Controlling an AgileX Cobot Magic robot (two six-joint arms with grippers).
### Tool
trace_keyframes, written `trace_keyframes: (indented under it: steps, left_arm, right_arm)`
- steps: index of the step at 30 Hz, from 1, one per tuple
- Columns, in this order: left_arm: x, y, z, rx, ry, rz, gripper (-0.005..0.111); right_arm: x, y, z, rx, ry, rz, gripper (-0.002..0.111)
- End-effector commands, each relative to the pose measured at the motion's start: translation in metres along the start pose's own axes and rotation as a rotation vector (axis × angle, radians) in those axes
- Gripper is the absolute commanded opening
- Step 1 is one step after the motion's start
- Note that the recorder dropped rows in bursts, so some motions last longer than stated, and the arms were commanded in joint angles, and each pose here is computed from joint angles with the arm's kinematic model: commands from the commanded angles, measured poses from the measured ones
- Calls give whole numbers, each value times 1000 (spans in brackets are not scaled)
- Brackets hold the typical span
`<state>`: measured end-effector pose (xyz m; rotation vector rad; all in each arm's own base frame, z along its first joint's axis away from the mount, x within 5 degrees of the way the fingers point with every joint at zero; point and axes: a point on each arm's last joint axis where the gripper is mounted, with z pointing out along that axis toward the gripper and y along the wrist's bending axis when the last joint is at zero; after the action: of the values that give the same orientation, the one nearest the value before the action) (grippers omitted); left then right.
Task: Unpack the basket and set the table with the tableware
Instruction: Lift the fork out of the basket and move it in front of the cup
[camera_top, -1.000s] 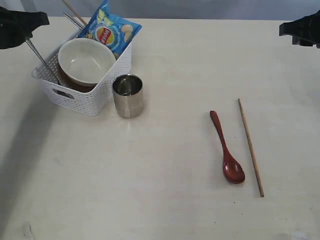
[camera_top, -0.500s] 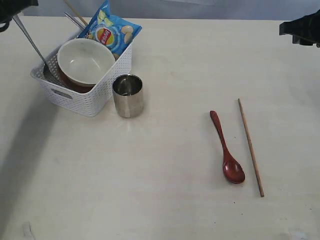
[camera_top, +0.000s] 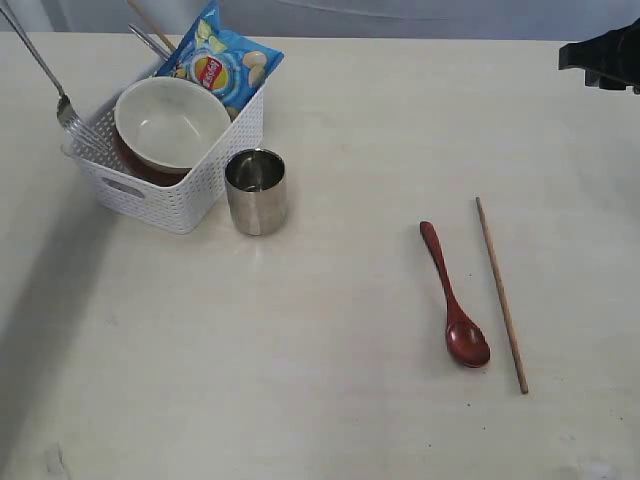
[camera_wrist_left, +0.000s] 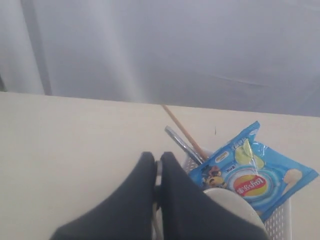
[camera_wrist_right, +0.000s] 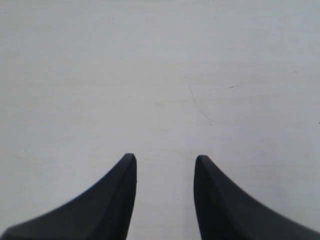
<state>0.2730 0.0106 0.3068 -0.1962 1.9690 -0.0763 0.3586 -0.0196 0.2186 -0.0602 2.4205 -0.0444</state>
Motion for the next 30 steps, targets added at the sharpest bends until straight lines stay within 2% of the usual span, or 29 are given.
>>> trace_keyframes:
  steps: [1,6,12,16,19,25,27,30]
  left_arm:
    - [-3,0,-14,-2,9,12,0]
    - [3,-8,-18,18,73,20,0]
    - [12,-44,-22,150,99,134,0]
    - [18,-67,-29,221,182,184,0]
    - [14,-82,-37,268,223,210,0]
    - [1,-106,-52,439,246,222,0]
    - [3,-113,-57,521,283,245,0]
    - [10,-126,-62,705,330,298,0]
  right_arm:
    - [0,-1,-1,3,-10,-8,37]
    - [0,-1,-1,3,-8,-13,37]
    - [0,-1,-1,3,-8,-13,37]
    - [1,-1,-1,2,-4,-13,37]
    - [1,-1,-1,1,-3,-11,37]
    - [2,-1,-1,-1,8,-11,37]
    - [2,-1,-1,-2,11,-11,37]
    - [2,-1,-1,-2,11,-11,37]
